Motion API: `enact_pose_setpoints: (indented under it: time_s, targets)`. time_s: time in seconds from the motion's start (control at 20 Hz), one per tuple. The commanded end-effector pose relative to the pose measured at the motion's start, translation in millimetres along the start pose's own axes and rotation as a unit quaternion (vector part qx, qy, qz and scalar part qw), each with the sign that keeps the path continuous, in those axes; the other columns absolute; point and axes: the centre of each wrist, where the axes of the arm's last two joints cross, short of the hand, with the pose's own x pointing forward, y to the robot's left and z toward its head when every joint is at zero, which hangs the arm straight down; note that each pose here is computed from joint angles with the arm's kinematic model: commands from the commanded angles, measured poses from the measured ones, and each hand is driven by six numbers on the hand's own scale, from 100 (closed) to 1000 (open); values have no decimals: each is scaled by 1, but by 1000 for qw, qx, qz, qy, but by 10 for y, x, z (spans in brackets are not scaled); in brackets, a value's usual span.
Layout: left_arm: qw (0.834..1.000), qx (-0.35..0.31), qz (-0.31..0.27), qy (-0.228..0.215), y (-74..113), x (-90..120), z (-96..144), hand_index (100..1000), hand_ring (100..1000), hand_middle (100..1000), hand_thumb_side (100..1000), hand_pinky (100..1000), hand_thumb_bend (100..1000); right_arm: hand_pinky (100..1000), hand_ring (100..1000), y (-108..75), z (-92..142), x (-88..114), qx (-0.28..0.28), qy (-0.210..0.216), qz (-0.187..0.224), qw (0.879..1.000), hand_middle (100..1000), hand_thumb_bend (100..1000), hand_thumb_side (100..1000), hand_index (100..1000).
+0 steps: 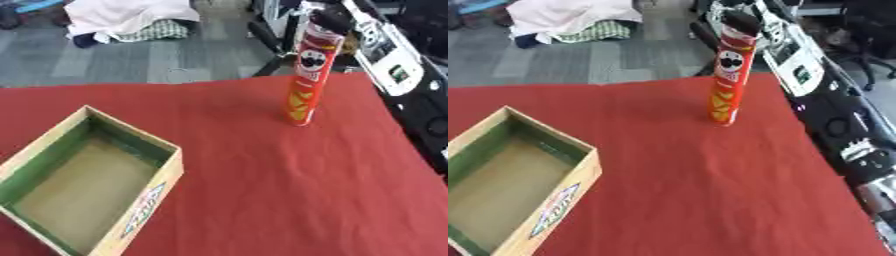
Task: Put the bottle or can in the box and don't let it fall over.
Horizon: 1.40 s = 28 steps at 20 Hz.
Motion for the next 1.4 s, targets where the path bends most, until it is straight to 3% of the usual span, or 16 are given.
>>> enact_pose_setpoints:
  time_s: [0.05, 0.7, 1.4]
  targets:
    - [1000, -1, 1, -16, 17, 72, -43, 688, 837, 826, 427, 830, 588, 870, 920, -220, -3, 91, -22, -14, 13, 1000, 878, 521, 885, 864]
    - [1000, 1, 2, -14, 17, 68, -38, 688, 838, 827, 427, 830, 588, 899, 952, -189, -11, 103, -14, -23, 25, 999, 891, 553, 892, 866]
    - [1000, -1, 2, -12, 18, 61, -29, 688, 838, 828, 429, 831, 586, 884, 934, -163, -63, 39, -16, -1, 27, 1000, 889, 552, 897, 865]
